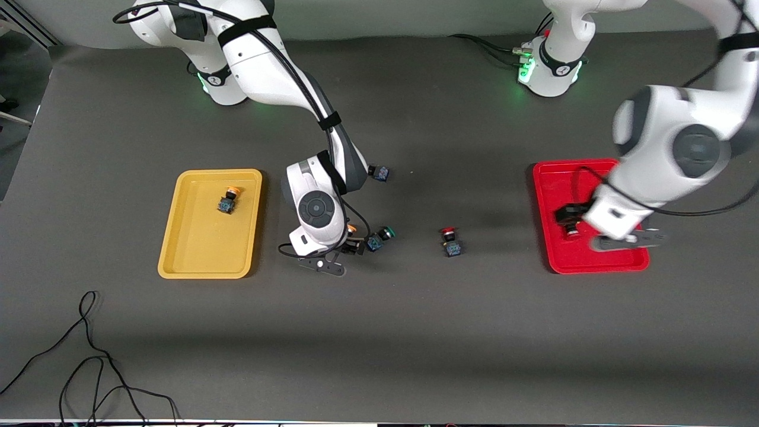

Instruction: Place red and yellow buttons in trays

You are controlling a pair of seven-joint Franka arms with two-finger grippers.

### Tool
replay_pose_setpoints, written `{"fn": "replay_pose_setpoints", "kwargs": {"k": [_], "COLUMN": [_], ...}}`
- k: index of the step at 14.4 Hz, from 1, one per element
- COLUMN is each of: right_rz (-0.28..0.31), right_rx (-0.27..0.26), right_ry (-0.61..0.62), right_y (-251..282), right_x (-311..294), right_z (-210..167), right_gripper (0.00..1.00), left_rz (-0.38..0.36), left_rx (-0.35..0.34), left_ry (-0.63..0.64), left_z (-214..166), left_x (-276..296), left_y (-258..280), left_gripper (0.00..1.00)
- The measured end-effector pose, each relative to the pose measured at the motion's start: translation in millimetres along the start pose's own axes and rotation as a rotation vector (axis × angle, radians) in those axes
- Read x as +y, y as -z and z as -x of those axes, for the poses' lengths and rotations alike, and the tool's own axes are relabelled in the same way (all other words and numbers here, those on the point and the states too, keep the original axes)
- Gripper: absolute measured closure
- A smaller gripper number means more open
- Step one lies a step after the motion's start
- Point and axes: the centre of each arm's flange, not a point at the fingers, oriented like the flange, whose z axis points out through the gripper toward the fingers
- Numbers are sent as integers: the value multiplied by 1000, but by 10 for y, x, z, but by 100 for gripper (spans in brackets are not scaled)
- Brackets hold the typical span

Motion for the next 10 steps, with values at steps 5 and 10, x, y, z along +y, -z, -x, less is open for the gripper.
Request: {"fn": "replay_pose_setpoints", "kwargs": {"k": [5, 10], "right_rz": [7, 3], "right_rx": [-24, -24], "right_ry": [12, 21], "right_y": [-129, -153], "right_x": [-43, -40], "right_z": [124, 147], "right_gripper": [3, 31], "left_rz": [49, 86], "left_rx": [55, 66], "left_ry": [81, 98], "left_z": [298, 74], "left_x": [1389, 1729], "left_y": [-322, -1345], "left_gripper": [0, 0]}}
